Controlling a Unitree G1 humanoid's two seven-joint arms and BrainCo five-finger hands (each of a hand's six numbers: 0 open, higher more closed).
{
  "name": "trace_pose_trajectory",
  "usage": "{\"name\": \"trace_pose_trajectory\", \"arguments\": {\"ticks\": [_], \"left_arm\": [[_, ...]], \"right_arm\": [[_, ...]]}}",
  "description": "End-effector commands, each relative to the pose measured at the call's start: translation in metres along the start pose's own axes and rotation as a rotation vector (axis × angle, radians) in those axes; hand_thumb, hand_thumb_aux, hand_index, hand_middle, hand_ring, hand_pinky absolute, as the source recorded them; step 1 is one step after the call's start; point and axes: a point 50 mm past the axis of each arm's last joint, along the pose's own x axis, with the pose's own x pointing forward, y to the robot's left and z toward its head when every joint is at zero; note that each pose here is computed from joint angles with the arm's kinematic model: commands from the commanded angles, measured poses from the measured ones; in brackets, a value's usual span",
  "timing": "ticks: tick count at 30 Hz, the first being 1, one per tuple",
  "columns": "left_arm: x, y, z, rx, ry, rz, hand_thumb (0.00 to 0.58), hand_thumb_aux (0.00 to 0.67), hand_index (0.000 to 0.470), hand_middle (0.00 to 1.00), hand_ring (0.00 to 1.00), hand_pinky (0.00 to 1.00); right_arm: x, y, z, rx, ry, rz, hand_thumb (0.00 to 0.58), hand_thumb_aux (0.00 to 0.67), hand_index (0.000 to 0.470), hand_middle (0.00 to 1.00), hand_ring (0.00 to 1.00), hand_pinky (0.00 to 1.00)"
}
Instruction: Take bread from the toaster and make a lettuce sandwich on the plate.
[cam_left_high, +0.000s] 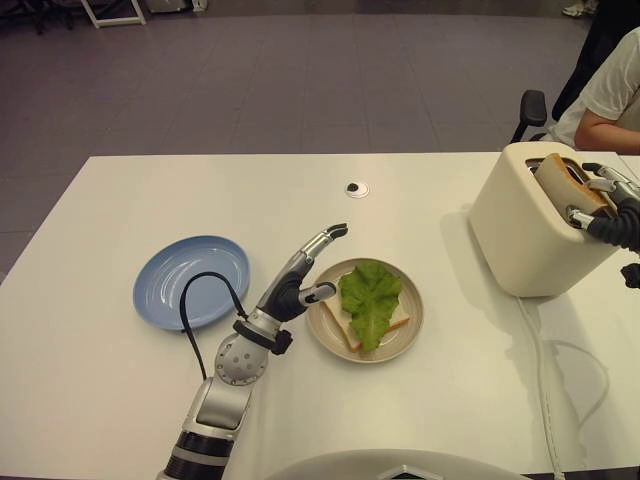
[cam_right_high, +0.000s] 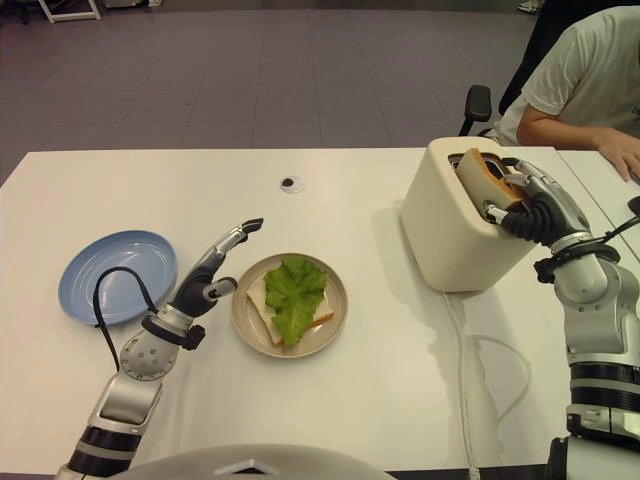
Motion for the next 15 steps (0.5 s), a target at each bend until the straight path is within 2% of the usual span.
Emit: {"name": "trace_pose_trajectory", "arguments": {"ticks": [1, 2, 10, 15], "left_arm": [[-0.003, -0.001, -0.005, 0.024, 0.025, -0.013, 0.0, 0.0, 0.0, 0.0, 0.0, 0.0], [-0.003, -0.001, -0.005, 0.025, 0.026, -0.013, 0.0, 0.0, 0.0, 0.0, 0.0, 0.0], [-0.003, 0.0, -0.008, 0.021, 0.034, 0.004, 0.0, 0.0, 0.0, 0.0, 0.0, 0.0], [-0.003, 0.0, -0.009, 0.018, 0.037, 0.008, 0.0, 0.0, 0.0, 0.0, 0.0, 0.0]], "right_arm": [[0.002, -0.006, 0.006, 0.008, -0.025, -0.035, 0.578, 0.628, 0.441, 0.0, 0.0, 0.0], [0.003, -0.009, 0.008, 0.013, -0.032, -0.057, 0.58, 0.67, 0.47, 0.0, 0.0, 0.0], [0.011, -0.038, 0.029, 0.042, -0.119, -0.237, 0.58, 0.67, 0.47, 0.0, 0.0, 0.0], [0.014, -0.045, 0.036, 0.064, -0.15, -0.272, 0.58, 0.67, 0.47, 0.0, 0.0, 0.0]]}}
